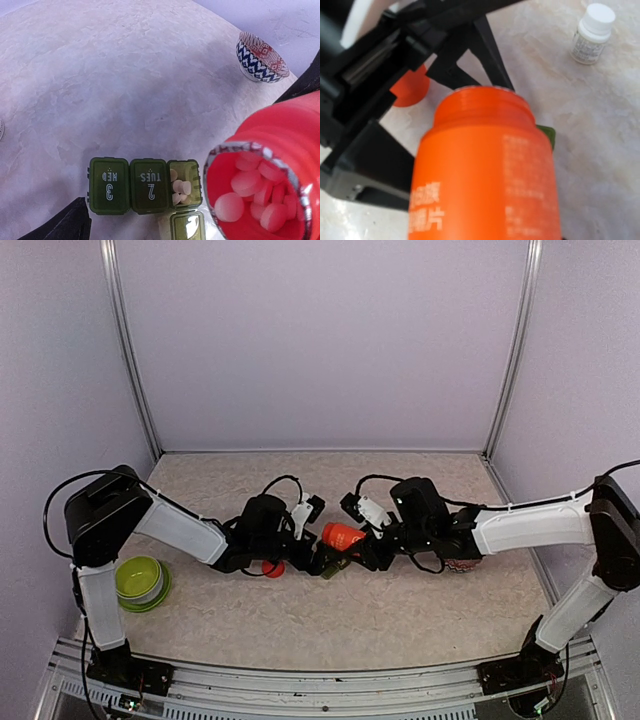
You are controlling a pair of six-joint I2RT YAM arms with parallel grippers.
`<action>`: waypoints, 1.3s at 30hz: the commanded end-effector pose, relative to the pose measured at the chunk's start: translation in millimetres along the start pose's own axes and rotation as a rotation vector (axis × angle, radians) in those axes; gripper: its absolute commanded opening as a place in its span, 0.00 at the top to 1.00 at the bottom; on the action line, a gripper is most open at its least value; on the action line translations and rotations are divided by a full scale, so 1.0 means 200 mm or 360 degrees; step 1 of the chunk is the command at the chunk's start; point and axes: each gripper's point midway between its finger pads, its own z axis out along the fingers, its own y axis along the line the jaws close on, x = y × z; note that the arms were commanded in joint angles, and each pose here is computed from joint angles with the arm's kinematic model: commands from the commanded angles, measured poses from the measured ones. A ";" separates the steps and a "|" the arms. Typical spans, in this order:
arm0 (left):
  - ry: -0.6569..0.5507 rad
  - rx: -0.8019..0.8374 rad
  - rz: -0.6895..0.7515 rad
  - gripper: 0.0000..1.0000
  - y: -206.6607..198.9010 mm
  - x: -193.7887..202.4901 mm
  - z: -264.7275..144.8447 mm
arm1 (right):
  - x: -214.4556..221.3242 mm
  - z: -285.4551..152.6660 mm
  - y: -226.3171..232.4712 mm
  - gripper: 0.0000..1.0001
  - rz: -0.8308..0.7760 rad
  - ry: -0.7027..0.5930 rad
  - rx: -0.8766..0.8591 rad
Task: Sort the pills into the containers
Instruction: Pour the pill into the compartment of the pill container, then pick up the lid of the pill bottle from the center of the board.
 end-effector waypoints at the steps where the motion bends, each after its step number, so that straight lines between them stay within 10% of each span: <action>1: -0.0131 0.0005 0.0018 0.01 -0.01 -0.13 -0.05 | -0.09 -0.06 0.06 1.00 -0.0019 -0.0145 -0.0048; 24: -0.0175 0.0025 0.0017 0.01 -0.03 -0.15 -0.09 | -0.20 -0.35 0.02 1.00 -0.0070 -0.0664 0.0134; 39: -0.0194 0.0031 0.0020 0.01 -0.05 -0.15 -0.13 | -0.37 -0.88 0.04 1.00 -0.0201 -0.1423 0.0298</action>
